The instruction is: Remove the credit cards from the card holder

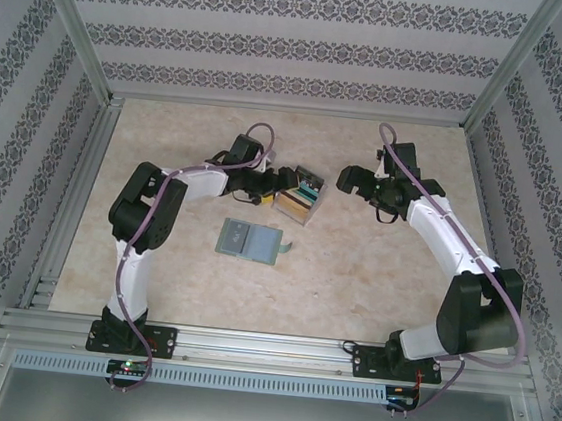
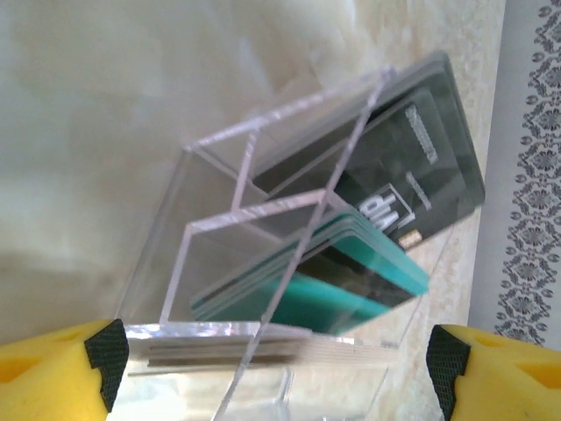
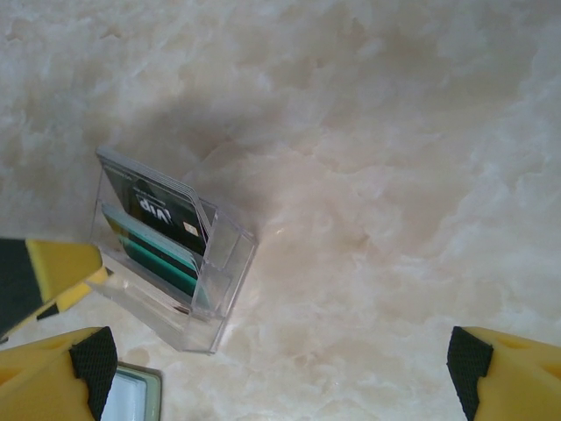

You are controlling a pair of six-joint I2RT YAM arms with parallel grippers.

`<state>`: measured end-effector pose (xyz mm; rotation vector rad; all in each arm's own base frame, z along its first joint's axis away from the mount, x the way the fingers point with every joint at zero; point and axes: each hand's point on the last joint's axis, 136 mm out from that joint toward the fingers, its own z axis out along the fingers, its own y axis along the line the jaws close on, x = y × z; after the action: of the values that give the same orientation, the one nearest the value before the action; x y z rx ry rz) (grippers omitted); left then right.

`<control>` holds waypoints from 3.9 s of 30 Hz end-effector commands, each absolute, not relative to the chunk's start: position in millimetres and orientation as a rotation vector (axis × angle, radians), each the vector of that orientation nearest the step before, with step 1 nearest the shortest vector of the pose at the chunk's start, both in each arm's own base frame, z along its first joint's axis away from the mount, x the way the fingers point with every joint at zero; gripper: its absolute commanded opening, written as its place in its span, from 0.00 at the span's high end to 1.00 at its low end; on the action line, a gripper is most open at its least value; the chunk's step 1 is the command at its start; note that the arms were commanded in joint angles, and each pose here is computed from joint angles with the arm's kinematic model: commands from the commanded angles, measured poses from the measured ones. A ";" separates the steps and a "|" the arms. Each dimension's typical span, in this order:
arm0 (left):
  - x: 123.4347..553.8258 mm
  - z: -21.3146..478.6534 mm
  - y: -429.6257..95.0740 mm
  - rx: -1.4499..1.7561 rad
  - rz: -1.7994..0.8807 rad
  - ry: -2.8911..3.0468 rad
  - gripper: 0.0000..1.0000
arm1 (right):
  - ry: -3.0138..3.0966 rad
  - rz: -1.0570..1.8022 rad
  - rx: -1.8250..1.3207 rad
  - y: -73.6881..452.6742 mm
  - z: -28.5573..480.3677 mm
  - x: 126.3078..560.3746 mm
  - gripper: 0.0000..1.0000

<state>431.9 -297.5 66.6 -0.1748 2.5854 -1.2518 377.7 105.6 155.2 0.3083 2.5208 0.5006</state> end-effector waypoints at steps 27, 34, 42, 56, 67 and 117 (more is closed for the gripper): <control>341.2 110.2 -193.3 -0.324 -0.916 2.611 0.18 | 2.612 0.691 -0.032 233.1 143.7 307.1 0.40; 303.4 92.5 -155.8 -0.424 -0.857 2.645 0.28 | 2.690 0.718 -0.188 300.3 115.7 273.9 0.62; 292.3 76.8 -157.9 -0.446 -0.912 2.662 0.38 | 2.825 0.678 -0.218 323.0 66.0 265.7 0.82; 294.7 50.7 -166.2 -0.424 -0.953 2.712 0.45 | 2.900 0.572 -0.191 313.3 21.9 275.3 0.86; 294.3 37.5 -174.9 -0.414 -1.018 2.742 0.45 | 2.929 0.595 -0.199 317.5 13.0 271.6 0.87; 303.0 46.7 -166.5 -0.410 -0.937 2.715 0.34 | 2.905 0.563 -0.118 302.5 19.1 270.2 0.77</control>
<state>305.8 -176.4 58.9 -0.3934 2.6578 -1.0124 269.1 311.0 30.5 -0.1613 2.8749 0.6063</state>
